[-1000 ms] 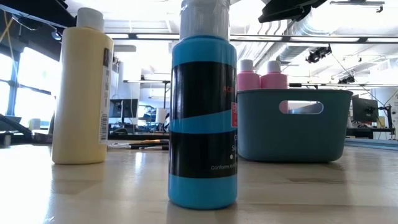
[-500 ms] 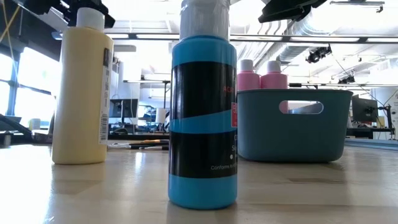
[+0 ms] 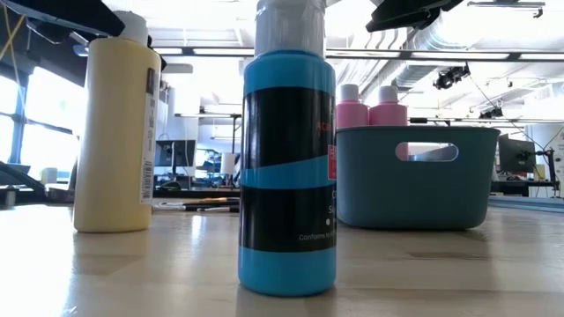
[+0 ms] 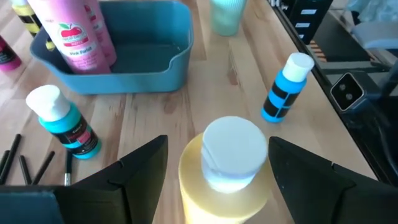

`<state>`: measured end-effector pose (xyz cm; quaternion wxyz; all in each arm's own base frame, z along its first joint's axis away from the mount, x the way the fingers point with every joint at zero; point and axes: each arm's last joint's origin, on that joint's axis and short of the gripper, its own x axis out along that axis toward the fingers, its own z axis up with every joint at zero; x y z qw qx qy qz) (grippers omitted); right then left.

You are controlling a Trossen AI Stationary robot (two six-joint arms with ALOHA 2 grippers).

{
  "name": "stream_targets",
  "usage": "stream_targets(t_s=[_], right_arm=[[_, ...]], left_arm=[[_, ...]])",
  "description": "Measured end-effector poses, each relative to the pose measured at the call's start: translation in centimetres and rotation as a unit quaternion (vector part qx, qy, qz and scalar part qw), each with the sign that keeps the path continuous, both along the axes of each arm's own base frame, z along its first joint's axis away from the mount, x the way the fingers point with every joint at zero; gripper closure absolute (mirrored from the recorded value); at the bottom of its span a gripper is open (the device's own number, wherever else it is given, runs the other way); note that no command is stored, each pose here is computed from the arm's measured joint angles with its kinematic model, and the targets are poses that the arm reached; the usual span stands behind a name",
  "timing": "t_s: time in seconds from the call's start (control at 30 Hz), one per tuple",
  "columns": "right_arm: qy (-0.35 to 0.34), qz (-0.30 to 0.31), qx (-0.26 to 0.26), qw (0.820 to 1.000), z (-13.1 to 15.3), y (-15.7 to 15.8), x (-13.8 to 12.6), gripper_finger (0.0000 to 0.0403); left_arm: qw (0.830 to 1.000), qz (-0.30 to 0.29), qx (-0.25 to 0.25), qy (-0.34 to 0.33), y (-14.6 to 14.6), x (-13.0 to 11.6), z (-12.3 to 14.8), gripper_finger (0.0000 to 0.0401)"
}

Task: Pick & Place Paint Supplies
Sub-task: Put the large yellow paint bottle into the blue bin

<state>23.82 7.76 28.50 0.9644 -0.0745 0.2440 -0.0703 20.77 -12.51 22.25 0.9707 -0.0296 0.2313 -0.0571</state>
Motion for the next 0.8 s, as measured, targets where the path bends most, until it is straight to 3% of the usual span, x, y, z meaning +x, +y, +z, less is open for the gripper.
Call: stream_targets(t_s=[0.5,0.8], right_arm=[[0.000,0.000,0.000,1.000,0.01,0.00,0.00,0.0241],[-0.001,0.000,0.000,1.000,0.01,0.00,0.01,0.0241]], left_arm=[[1.000,0.006,0.002,0.000,-0.02,0.08,-0.11,0.0135],[1.000,0.008,0.001,-0.003,-0.02,0.09,-0.06,0.0211]])
